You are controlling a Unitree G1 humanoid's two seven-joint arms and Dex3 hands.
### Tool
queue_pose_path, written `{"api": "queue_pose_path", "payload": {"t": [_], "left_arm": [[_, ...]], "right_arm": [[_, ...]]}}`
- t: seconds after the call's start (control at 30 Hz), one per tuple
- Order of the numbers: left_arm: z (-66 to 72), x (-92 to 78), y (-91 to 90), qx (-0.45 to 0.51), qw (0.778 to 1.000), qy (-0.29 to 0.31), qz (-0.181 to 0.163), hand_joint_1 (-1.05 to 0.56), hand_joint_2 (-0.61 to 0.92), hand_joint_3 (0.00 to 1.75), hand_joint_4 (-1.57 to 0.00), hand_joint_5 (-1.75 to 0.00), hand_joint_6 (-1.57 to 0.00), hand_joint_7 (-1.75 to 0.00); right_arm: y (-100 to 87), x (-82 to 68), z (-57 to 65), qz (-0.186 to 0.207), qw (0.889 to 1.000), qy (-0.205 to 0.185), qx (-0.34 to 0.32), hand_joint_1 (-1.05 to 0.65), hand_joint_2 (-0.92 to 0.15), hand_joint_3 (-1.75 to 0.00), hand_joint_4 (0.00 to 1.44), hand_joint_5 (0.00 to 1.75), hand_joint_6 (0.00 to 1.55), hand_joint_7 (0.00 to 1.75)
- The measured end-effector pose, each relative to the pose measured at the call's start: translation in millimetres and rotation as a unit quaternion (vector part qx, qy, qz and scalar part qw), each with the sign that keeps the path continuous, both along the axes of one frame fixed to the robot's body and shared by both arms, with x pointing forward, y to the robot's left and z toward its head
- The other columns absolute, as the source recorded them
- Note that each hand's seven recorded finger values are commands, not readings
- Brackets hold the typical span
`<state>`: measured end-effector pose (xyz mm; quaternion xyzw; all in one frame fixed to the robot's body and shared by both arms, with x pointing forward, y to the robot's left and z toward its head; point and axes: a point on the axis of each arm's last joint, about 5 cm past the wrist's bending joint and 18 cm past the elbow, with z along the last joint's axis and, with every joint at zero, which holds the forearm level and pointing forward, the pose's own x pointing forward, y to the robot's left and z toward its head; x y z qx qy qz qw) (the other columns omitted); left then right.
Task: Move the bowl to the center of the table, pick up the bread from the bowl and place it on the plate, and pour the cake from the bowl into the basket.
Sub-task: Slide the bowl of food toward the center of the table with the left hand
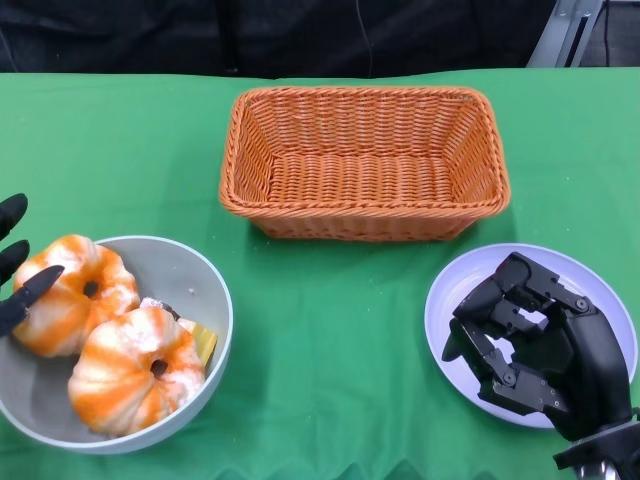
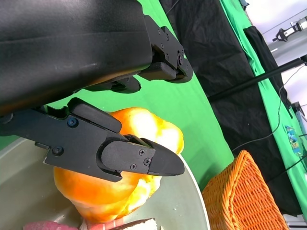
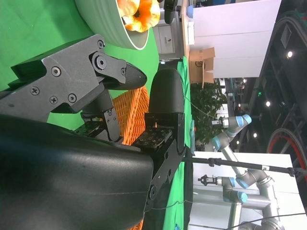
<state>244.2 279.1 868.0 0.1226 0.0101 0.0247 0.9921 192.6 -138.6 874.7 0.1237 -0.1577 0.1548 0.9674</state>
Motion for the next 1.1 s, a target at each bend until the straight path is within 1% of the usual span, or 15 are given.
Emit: {"api": "queue_pose_path", "payload": {"t": [0.13, 0.37, 0.6, 0.8, 0.9, 1.1], "left_arm": [[-3.1, 0.3, -1.1, -0.006, 1.0, 0.022, 0.003, -0.64, 0.92, 0.23, -0.33, 0.0, -0.33, 0.0], [-4.9, 2.8, -6.0, -0.022, 0.999, 0.032, 0.003, -0.64, 0.92, 0.24, -0.33, -0.01, -0.32, 0.0], [-8.8, 4.4, -14.4, -0.046, 0.998, 0.041, 0.001, -0.65, 0.92, 0.26, -0.26, 0.0, -0.26, 0.0], [-5.4, 8.6, -22.1, -0.058, 0.998, 0.035, -0.004, -0.64, 0.92, 0.29, -0.2, 0.0, -0.23, 0.0], [-6.5, 7.8, -27.5, -0.058, 0.998, 0.035, -0.006, -0.65, 0.92, 0.3, -0.2, 0.0, -0.22, 0.0], [-3.3, 6.9, -35.7, -0.06, 0.998, 0.031, -0.019, -0.66, 0.92, 0.31, -0.18, 0.0, -0.21, 0.0]], "right_arm": [[0.0, 0.0, 0.0, 0.0, 1.0, 0.0, 0.0, -0.11, -0.66, -0.81, 0.66, 1.64, 0.64, 1.3], [-0.1, -0.1, -0.1, 0.0, 1.0, -0.001, 0.0, -0.12, -0.66, -0.8, 0.66, 1.65, 0.63, 1.3], [0.0, -0.1, -0.1, 0.0, 1.0, -0.002, -0.001, -0.12, -0.66, -0.79, 0.65, 1.65, 0.63, 1.3], [0.0, -0.1, 0.0, 0.0, 1.0, -0.003, -0.002, -0.12, -0.66, -0.8, 0.65, 1.65, 0.63, 1.31], [0.0, -0.2, 0.0, -0.001, 1.0, -0.003, -0.002, -0.12, -0.66, -0.8, 0.65, 1.65, 0.63, 1.3], [0.1, -0.2, -0.1, -0.001, 1.0, -0.002, -0.002, -0.11, -0.66, -0.79, 0.66, 1.64, 0.64, 1.3]]}}
